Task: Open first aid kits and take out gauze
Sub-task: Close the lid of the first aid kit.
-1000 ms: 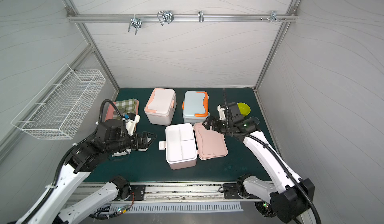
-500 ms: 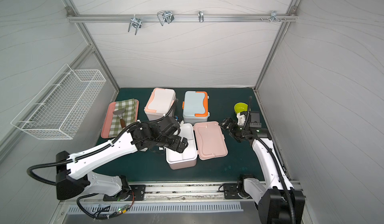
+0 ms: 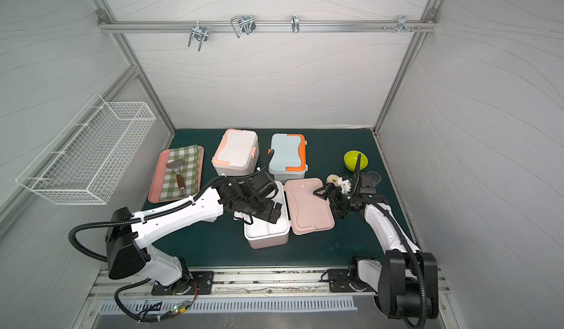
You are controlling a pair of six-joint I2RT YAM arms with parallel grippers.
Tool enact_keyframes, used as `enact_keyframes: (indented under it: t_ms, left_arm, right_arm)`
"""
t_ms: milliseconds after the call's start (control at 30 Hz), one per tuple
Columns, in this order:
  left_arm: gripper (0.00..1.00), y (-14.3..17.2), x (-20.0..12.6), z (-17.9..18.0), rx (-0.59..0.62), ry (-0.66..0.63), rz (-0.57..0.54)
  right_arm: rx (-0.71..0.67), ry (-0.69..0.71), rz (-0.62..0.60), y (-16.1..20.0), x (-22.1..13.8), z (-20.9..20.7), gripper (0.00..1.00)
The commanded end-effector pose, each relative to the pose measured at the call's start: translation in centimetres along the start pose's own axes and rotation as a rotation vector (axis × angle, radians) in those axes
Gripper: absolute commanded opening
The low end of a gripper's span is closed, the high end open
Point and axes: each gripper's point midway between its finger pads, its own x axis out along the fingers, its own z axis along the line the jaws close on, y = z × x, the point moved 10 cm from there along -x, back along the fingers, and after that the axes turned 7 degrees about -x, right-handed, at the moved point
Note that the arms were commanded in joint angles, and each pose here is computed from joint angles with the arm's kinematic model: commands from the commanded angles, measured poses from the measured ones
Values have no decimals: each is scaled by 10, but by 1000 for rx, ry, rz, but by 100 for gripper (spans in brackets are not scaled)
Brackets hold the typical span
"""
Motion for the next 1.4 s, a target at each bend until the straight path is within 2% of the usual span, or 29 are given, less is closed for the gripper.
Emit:
enact_keyframes:
  t_ms: [0,133,267,433,667,833,1100,1233,1367]
  left_arm:
    - [99,-1,9,-1,-49,37,-1]
    - [99,5,15,1,-81,79,-2]
    - [99,8,15,3,-79,87,-5]
    - [99,11,18,4,-70,107,-1]
    - [99,13,21,2,-70,174,-9]
    - [99,10,23,-5,-68,226,-4]
    - [98,4,27,-21,-107,349,-3]
    - [98,1,24,-25,-146,414,-43]
    - [99,2,10,-14,-173,392,-114]
  right_arm:
    - [-28,-69,38,1,8,2,99]
    - [-47,-131,124,6,21,9,99]
    - [-91,-155,128,13,18,25,99]
    - [-151,-176,78,21,-1,50,99]
    - [-264,-228,-7,34,-47,97,99]
    - [-329,-287,-18,43,-66,124,99]
    - [-406,-327,29,53,-66,154,99]
    - [-444,-316,47,57,-60,167,99]
    - [-472,-292,87,62,-52,174,99]
